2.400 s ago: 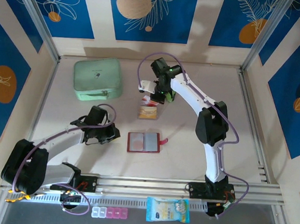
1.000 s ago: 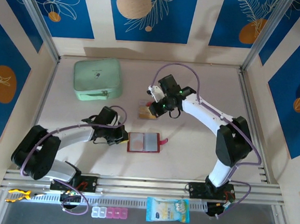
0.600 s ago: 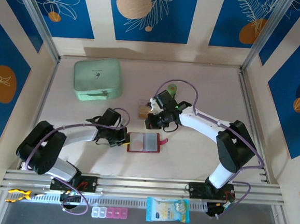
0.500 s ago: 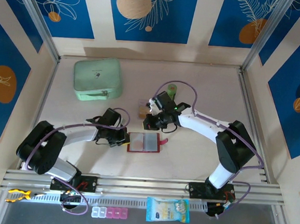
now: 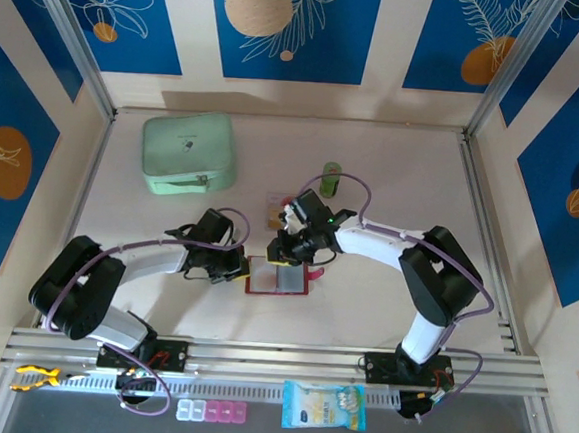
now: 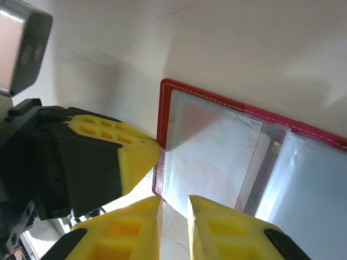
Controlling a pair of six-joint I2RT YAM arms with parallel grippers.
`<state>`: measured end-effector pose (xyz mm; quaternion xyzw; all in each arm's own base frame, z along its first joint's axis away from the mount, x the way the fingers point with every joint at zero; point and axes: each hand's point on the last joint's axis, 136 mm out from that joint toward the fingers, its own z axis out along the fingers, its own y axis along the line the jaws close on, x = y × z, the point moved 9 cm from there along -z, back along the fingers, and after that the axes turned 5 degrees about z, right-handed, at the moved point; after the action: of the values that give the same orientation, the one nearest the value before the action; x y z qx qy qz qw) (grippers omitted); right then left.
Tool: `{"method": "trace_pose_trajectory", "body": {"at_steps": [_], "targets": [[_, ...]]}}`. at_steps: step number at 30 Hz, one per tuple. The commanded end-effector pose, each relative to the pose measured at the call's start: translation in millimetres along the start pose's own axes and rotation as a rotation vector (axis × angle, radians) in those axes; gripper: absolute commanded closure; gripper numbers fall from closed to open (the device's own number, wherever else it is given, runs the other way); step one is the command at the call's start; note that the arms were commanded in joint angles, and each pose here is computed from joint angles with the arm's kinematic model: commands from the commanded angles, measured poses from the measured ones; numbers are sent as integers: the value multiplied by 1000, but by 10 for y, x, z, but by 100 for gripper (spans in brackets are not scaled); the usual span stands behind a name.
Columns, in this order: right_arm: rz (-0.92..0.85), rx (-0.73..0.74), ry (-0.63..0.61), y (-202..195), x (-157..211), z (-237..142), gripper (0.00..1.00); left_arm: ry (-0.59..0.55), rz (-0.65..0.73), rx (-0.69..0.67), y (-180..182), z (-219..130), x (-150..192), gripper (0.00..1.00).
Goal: Take the credit cards out of the card holder
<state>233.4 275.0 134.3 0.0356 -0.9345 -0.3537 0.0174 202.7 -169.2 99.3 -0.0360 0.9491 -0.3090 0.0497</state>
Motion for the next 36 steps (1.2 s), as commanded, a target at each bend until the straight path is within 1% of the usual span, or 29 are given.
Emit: {"method": "trace_pose_trajectory", "body": {"at_steps": [1, 7, 13, 17, 21, 29, 33, 36], "targets": [[34, -18, 42, -22, 69, 90, 77, 11, 11, -13, -11, 12, 7, 96], [64, 13, 49, -75, 88, 144, 75, 15, 8, -12, 3, 42, 6, 96], [78, 7, 68, -88, 119, 207, 75, 19, 5, -6, 6, 69, 3, 96], [86, 7, 83, -90, 139, 243, 75, 31, -1, -39, 37, 71, 14, 96], [94, 15, 97, -93, 168, 291, 71, 34, -5, -43, 52, 82, 17, 96], [101, 37, 105, -135, 182, 366, 69, 42, -3, -47, 58, 89, 26, 96], [104, 54, 106, -164, 180, 393, 69, 44, -7, -54, 68, 91, 29, 96], [115, 95, 95, -208, 185, 381, 69, 45, -8, -61, 75, 90, 32, 96]]}}
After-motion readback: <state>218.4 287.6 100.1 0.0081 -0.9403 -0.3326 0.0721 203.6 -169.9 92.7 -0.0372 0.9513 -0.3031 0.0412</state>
